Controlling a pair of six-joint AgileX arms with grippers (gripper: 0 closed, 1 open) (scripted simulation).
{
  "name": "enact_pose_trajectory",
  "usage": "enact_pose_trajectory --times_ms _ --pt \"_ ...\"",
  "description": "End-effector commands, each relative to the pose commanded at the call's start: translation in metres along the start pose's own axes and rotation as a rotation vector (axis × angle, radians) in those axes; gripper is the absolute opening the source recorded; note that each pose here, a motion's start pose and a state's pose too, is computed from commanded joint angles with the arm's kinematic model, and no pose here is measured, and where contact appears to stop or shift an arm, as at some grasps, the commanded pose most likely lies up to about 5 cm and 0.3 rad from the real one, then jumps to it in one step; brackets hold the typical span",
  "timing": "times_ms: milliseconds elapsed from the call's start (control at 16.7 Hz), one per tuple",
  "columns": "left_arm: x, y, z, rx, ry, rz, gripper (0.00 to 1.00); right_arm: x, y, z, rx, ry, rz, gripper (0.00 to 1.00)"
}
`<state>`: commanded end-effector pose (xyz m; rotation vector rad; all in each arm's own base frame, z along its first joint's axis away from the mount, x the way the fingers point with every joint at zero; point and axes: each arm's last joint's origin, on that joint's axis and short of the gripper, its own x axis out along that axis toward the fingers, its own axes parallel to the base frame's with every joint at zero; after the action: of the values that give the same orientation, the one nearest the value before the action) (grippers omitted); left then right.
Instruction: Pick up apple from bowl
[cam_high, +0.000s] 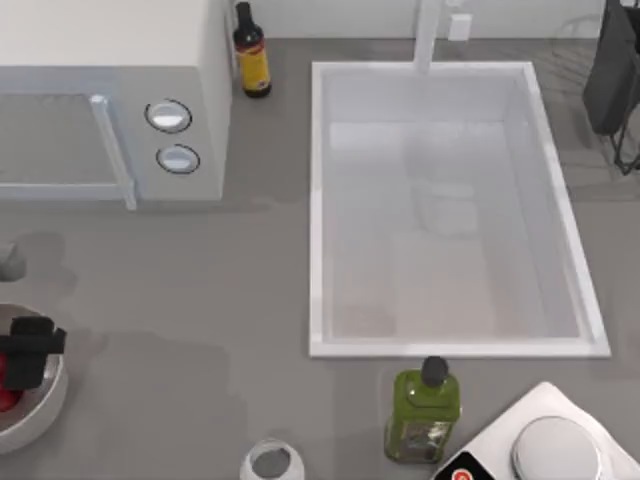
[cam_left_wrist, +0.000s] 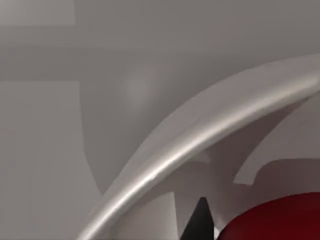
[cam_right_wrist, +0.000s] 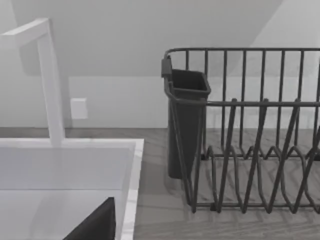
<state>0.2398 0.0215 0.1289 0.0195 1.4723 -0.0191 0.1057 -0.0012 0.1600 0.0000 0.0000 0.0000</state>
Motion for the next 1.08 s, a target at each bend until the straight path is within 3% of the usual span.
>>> enact_pose_trajectory --times_ms 240,480,780,1080 --pt "-0.039 0.003 0.026 0.0 0.011 -0.001 0.0 0.0 0.0 0.0 0.0 0.0 0.0 1.0" --pt "-0.117 0.004 0.046 0.0 0.033 -0.004 0.0 0.0 0.0 0.0 0.0 0.0 0.0 1.0" --pt "-0.212 0.002 0.033 0.0 0.019 -0.002 0.0 0.0 0.0 0.0 0.0 0.0 0.0 1.0" --pt "-0.243 0.0 0.019 0.0 -0.005 0.001 0.0 0.0 0.0 0.0 0.0 0.0 0.0 1.0"
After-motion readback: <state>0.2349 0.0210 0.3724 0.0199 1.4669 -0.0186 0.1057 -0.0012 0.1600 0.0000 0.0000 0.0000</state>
